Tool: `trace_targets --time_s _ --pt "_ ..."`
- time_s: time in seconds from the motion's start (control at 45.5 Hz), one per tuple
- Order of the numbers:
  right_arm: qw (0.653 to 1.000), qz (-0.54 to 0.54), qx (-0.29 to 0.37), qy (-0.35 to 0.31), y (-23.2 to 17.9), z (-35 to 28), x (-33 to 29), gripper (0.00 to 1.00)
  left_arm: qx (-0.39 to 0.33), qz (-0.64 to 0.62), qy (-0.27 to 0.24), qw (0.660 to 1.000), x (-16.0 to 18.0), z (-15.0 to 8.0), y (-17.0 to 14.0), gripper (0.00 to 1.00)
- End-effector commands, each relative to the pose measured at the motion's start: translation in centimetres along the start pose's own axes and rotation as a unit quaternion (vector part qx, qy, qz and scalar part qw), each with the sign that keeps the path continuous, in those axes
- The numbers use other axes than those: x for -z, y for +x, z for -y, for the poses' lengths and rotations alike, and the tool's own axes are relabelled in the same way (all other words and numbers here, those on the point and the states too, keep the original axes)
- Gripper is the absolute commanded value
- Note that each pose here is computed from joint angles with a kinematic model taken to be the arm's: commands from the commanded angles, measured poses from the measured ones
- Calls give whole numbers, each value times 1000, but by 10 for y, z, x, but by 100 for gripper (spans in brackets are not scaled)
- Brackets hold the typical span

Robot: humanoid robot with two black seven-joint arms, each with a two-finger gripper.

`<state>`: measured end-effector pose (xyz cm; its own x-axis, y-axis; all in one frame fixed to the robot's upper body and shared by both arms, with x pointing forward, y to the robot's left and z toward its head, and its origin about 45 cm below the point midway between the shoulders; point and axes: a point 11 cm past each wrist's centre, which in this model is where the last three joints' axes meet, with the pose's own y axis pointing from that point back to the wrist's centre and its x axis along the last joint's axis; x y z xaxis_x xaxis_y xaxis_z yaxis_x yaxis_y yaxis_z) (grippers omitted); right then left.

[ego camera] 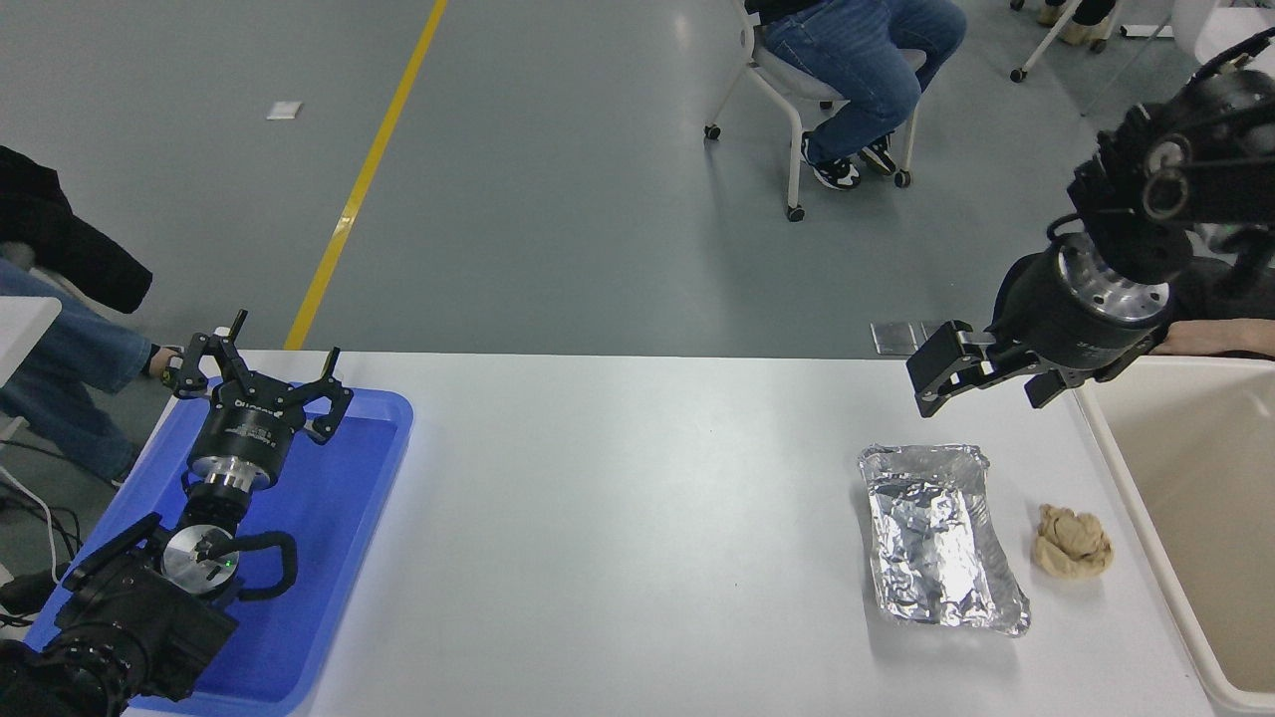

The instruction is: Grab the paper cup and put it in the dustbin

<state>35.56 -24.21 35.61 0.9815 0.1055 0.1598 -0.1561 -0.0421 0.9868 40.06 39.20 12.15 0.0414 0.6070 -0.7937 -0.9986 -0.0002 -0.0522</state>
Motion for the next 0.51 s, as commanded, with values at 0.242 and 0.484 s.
trace_targets --time_s 0.242,0.484 --pt "1000 -16 -1 16 -1 -41 47 100 -2 1 -1 1000 -1 -1 1 100" --pt "1000 -13 -8 5 -5 -52 40 100 -2 1 -1 1000 -1 -1 1 100"
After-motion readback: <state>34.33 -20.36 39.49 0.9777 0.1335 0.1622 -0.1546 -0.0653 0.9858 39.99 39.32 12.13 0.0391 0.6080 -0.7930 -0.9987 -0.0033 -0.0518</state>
